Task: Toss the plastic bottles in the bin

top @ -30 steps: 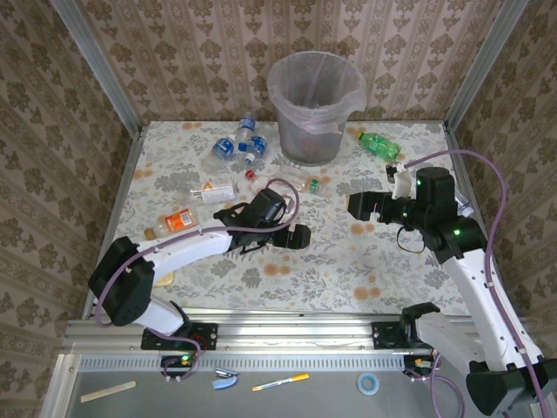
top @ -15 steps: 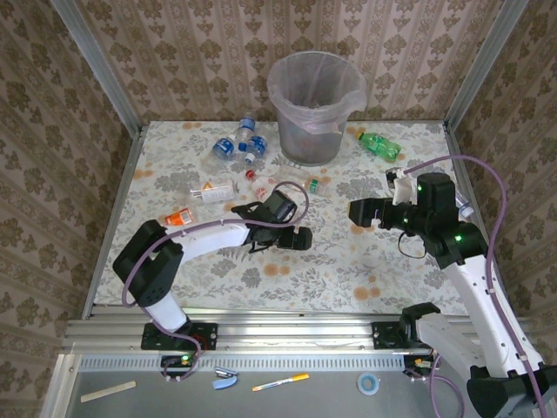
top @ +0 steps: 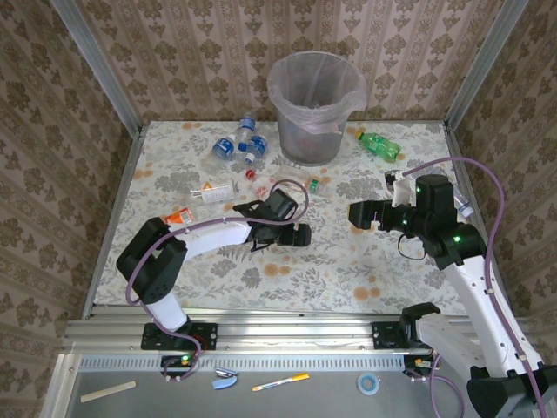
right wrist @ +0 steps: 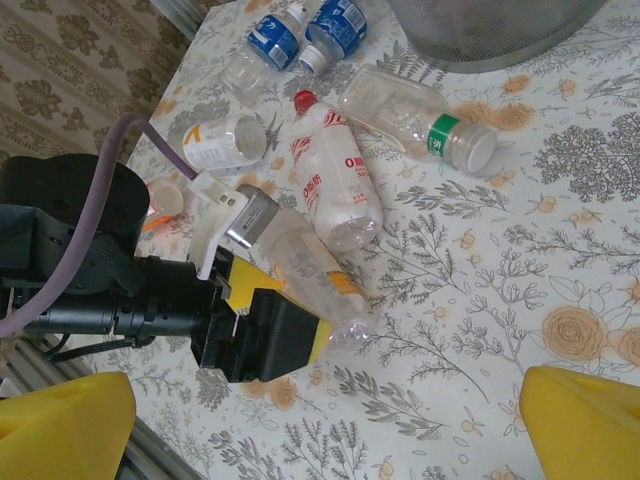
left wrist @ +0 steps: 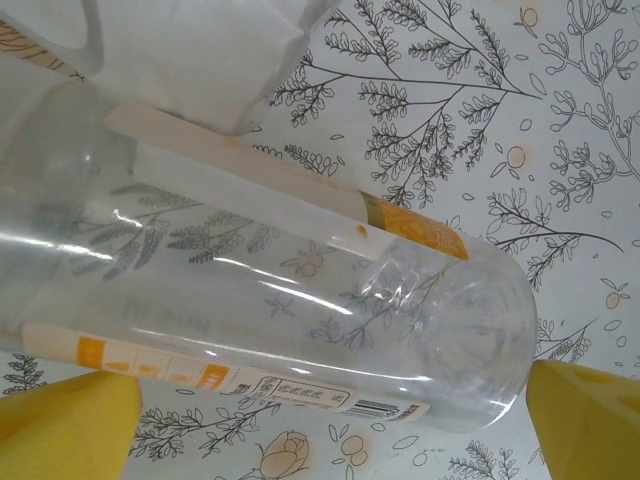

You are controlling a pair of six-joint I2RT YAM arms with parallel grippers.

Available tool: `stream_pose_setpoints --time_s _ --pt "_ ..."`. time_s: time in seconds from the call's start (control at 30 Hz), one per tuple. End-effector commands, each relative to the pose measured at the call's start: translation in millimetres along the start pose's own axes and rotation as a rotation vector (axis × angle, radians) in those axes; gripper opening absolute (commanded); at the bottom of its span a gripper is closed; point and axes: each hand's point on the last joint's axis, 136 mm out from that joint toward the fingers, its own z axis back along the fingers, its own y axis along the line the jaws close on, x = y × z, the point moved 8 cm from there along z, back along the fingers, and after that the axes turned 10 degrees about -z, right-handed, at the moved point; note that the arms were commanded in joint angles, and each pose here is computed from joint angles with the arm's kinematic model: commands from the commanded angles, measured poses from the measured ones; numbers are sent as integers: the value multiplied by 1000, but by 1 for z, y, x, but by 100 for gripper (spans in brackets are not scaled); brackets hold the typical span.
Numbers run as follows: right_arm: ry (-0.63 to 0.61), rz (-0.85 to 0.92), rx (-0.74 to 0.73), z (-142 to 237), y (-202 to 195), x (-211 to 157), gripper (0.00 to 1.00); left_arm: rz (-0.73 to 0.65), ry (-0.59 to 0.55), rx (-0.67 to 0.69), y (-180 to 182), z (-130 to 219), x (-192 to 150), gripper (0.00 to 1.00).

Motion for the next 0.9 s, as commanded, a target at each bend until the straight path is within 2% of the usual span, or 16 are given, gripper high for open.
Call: stream_pose_setpoints --time_s 0.0,0.33,0.53,0.7,0.87 --pt "13 20 27 1 3 -5 100 65 -42 9 6 7 3 99" --pt "15 21 34 0 3 -4 100 271 -125 -49 10 16 2 98" --pt "14 24 34 -1 2 -6 100 349 -86 -59 0 17 7 100" --pt "6 29 35 0 1 -7 100 428 -25 1 3 13 5 99" --pt "1 32 36 0 1 -7 100 474 -26 8 7 1 7 100"
